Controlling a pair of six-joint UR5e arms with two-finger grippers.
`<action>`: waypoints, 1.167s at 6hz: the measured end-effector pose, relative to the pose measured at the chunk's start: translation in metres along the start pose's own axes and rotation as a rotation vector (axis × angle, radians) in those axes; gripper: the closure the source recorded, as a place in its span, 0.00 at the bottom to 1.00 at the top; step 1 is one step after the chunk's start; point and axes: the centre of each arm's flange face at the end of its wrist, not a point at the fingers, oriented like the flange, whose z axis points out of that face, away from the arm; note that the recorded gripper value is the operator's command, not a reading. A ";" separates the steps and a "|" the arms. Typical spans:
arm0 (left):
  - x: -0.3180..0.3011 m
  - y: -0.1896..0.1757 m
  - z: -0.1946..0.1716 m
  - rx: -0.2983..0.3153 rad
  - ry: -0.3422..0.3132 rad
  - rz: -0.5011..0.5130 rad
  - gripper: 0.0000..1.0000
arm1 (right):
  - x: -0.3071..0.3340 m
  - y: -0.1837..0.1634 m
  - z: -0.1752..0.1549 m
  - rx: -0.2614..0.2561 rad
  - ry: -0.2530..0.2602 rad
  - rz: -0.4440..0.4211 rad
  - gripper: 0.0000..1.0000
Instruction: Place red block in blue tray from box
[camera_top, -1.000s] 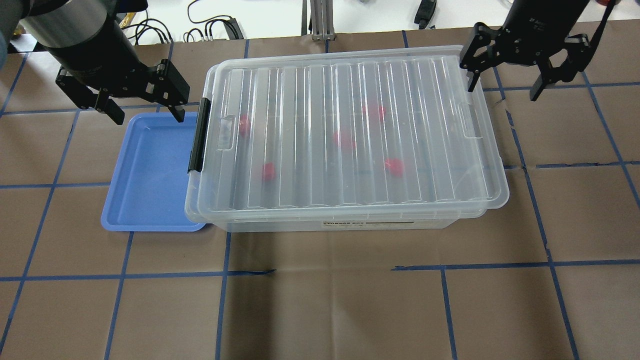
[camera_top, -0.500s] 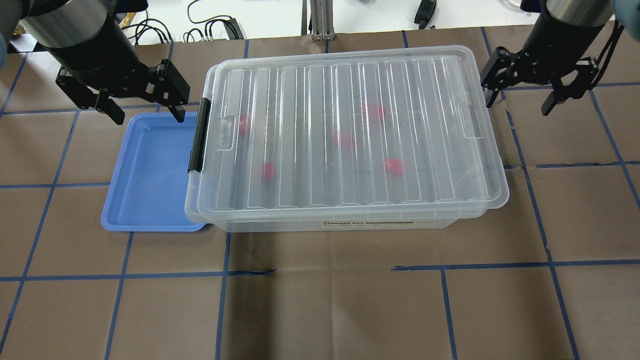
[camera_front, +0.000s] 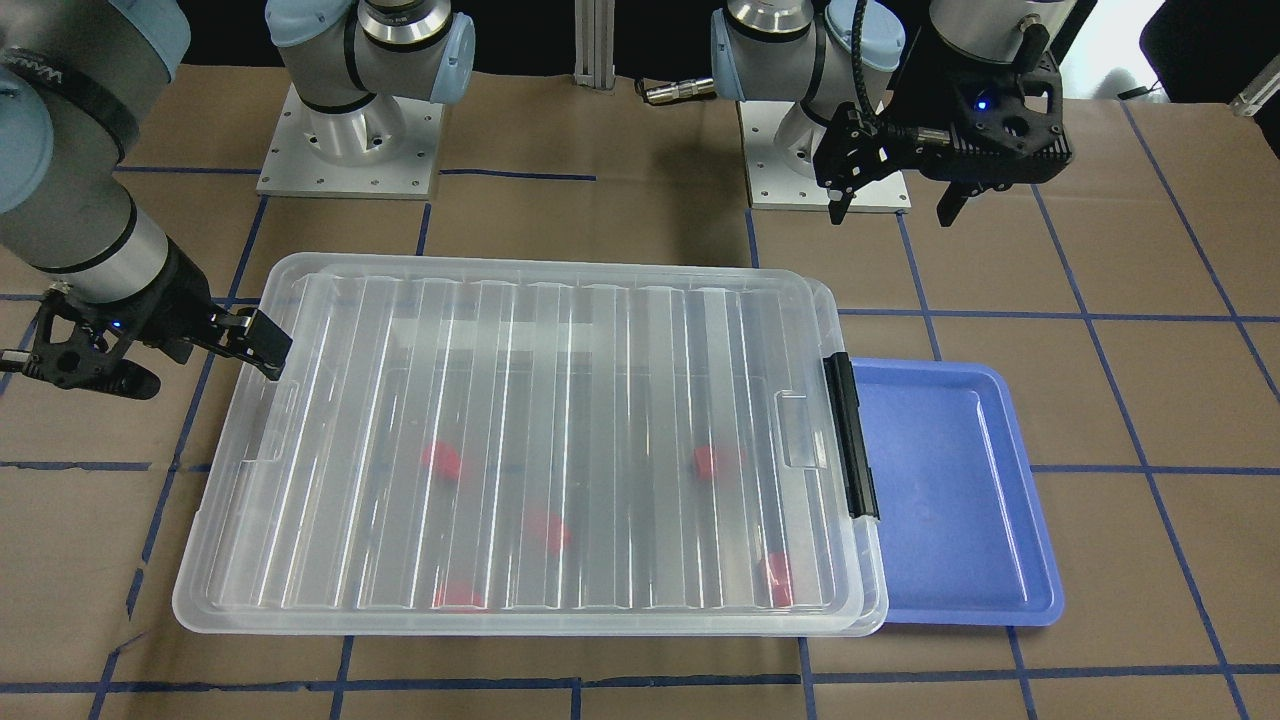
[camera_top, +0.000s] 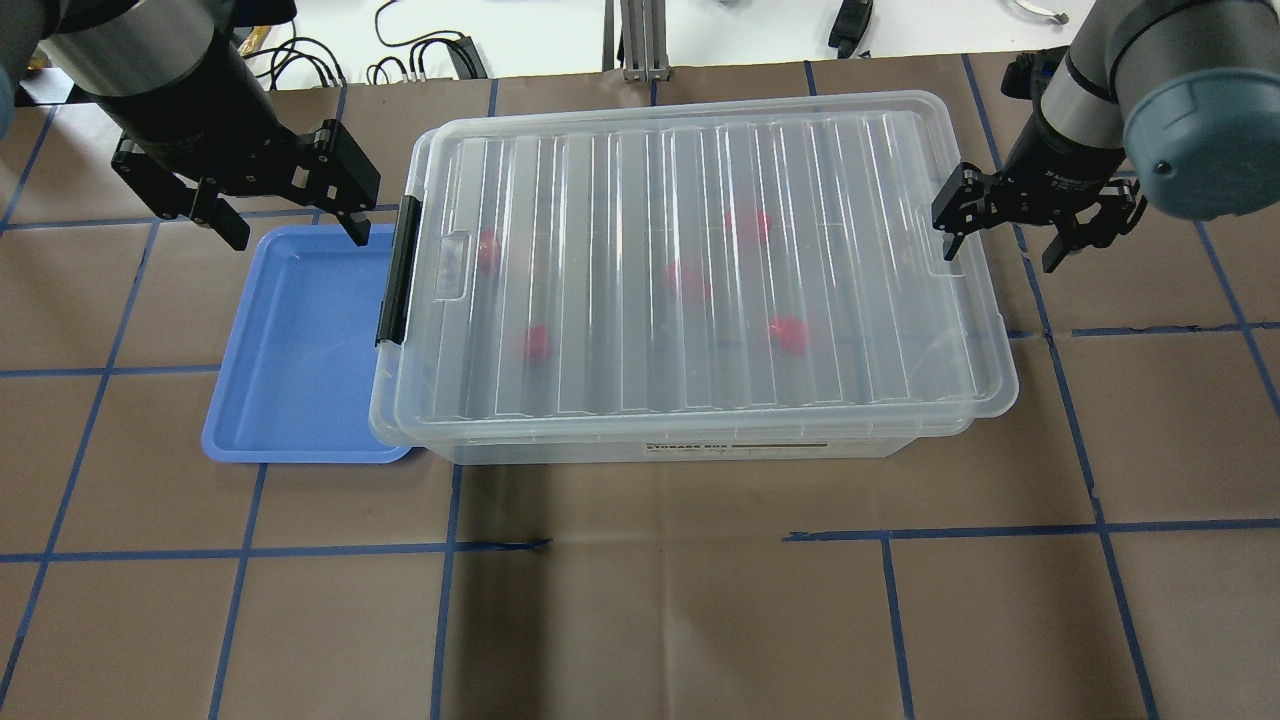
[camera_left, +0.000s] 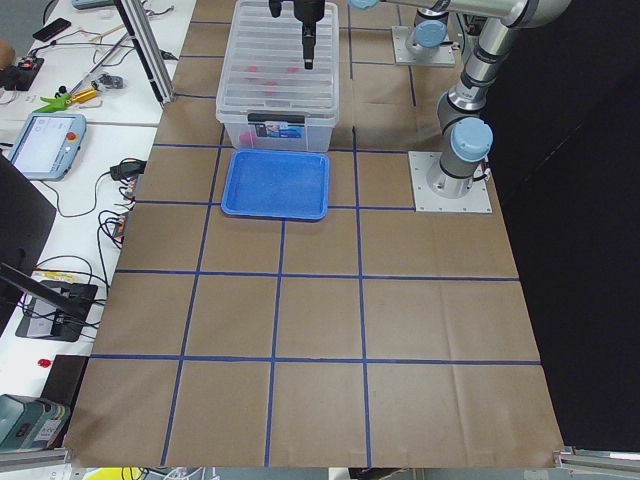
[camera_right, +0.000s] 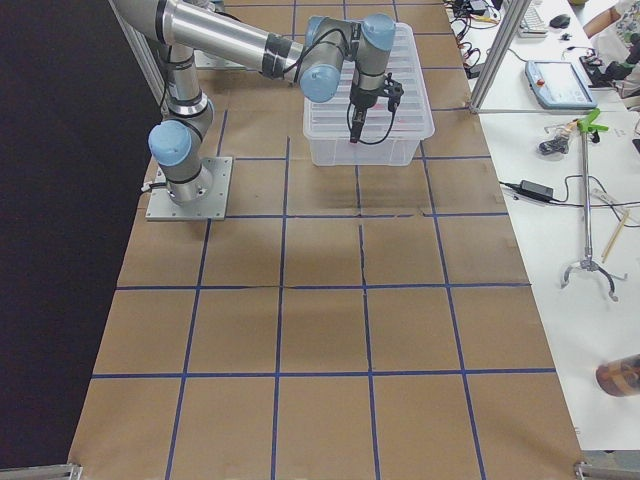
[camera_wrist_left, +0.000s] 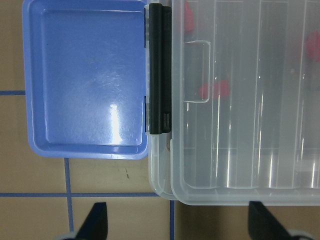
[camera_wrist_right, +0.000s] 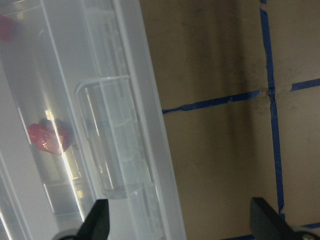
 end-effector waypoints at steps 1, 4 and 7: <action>0.000 0.000 0.000 0.000 0.000 0.000 0.02 | 0.001 0.000 0.010 0.002 0.005 -0.026 0.00; 0.000 0.000 0.000 0.000 0.000 0.000 0.02 | 0.012 -0.002 0.018 -0.001 0.061 -0.086 0.00; 0.000 0.000 0.000 0.001 0.000 0.001 0.02 | 0.036 -0.012 0.021 0.011 0.069 -0.150 0.00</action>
